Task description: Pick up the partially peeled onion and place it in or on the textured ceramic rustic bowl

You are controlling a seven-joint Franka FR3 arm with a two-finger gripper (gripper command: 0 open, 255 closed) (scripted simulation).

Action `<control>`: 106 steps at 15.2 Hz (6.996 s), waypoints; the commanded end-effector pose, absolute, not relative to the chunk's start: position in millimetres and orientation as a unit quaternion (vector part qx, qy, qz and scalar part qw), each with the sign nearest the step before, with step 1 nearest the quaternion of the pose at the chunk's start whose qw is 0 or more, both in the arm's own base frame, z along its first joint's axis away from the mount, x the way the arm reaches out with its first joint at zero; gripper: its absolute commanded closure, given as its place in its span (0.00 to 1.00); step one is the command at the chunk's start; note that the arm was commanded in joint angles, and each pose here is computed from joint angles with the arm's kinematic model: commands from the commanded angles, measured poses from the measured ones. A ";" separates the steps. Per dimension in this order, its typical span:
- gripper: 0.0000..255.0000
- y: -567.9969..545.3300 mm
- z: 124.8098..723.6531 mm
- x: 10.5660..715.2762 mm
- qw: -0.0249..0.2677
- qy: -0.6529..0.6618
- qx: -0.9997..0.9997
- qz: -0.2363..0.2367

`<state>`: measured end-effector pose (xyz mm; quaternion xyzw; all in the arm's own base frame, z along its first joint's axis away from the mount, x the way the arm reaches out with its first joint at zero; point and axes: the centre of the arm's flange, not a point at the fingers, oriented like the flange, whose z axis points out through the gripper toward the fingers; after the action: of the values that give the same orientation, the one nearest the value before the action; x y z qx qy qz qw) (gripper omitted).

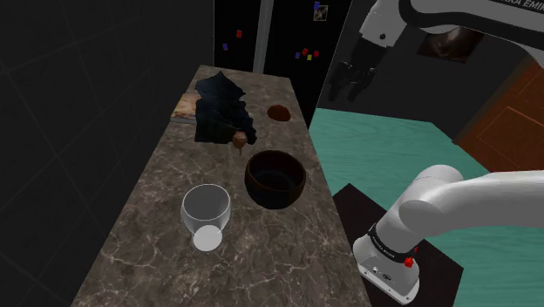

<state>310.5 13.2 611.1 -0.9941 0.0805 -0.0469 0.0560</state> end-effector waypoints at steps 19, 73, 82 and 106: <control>0.00 162.5 486.0 467.8 0.007 0.040 -0.999 -0.023; 0.00 225.9 360.8 596.7 0.038 0.034 -0.998 -0.043; 1.00 225.8 360.7 596.8 0.038 0.034 -0.998 -0.043; 1.00 225.9 477.0 596.7 0.038 0.034 -0.998 -0.043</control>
<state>596.1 226.3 471.5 -0.9977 0.0340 -0.0434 0.0385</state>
